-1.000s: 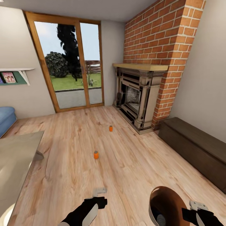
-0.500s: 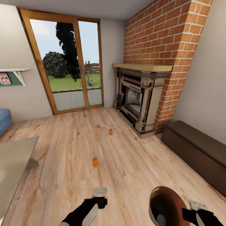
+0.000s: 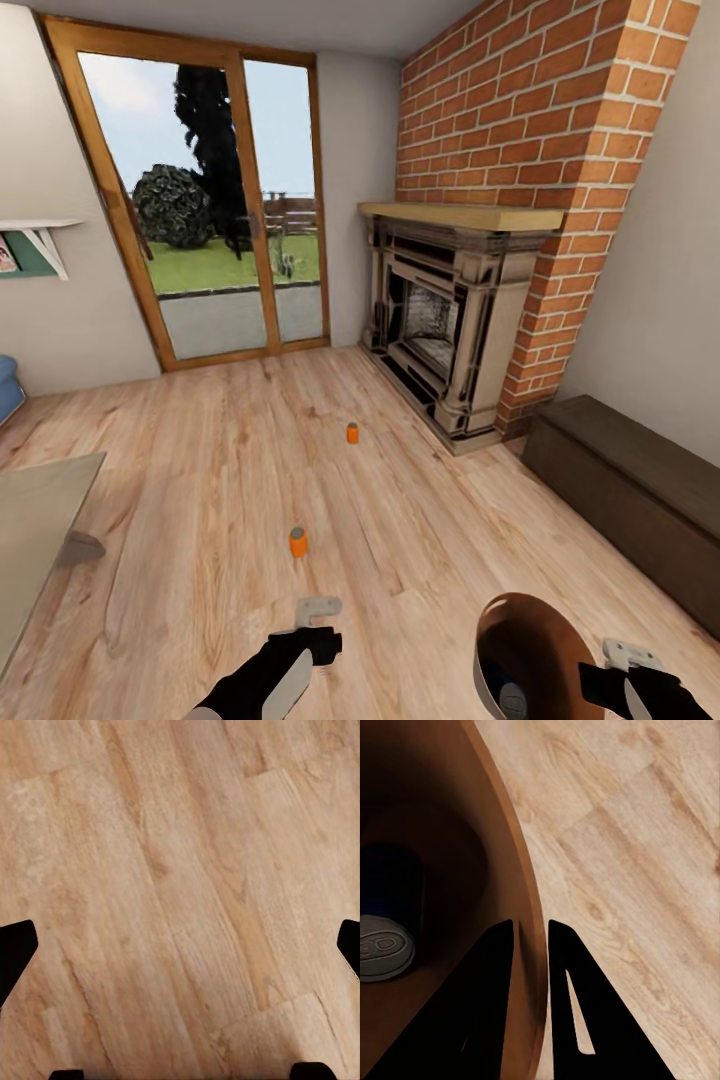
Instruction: Put the three can of soda from the living room inside the tash can in the kitchen.
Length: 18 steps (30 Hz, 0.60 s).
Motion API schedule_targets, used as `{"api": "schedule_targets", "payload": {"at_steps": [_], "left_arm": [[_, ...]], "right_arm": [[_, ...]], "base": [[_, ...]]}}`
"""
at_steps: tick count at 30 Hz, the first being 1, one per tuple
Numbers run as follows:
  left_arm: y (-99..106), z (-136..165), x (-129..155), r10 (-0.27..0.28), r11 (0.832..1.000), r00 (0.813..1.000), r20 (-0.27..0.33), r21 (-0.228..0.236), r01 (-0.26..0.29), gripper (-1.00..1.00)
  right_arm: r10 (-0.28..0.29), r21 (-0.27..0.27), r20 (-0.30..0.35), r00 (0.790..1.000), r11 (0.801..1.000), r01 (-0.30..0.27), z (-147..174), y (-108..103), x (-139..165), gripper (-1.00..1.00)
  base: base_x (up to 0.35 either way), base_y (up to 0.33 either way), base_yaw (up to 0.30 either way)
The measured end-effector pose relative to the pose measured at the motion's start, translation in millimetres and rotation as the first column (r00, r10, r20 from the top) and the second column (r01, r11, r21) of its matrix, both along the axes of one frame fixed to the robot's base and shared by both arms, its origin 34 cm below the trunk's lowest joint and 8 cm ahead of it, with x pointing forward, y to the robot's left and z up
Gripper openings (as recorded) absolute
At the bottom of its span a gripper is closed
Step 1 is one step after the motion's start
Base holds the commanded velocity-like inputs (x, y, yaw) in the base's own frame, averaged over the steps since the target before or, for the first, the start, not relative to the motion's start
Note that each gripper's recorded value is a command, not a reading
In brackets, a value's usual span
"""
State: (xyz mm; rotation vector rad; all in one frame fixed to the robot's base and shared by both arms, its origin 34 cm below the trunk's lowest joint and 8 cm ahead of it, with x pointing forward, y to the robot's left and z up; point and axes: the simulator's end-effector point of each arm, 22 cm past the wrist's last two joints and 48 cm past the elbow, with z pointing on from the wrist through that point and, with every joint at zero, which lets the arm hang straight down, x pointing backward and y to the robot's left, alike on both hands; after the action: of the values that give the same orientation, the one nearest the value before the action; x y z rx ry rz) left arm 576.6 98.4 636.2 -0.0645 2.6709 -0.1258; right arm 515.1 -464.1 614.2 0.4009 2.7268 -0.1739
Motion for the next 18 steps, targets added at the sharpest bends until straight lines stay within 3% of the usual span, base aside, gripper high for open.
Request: {"api": "schedule_targets", "payload": {"at_steps": [18], "left_arm": [[-0.3,0.0,0.0,-0.001,1.0,1.0,0.0,-0.001,0.001,1.0]], "right_arm": [[0.001,-0.002,-0.001,1.0,1.0,-0.001,0.2,-1.0,-0.2,-1.0]], "base": [[0.344,0.077,0.0]]}}
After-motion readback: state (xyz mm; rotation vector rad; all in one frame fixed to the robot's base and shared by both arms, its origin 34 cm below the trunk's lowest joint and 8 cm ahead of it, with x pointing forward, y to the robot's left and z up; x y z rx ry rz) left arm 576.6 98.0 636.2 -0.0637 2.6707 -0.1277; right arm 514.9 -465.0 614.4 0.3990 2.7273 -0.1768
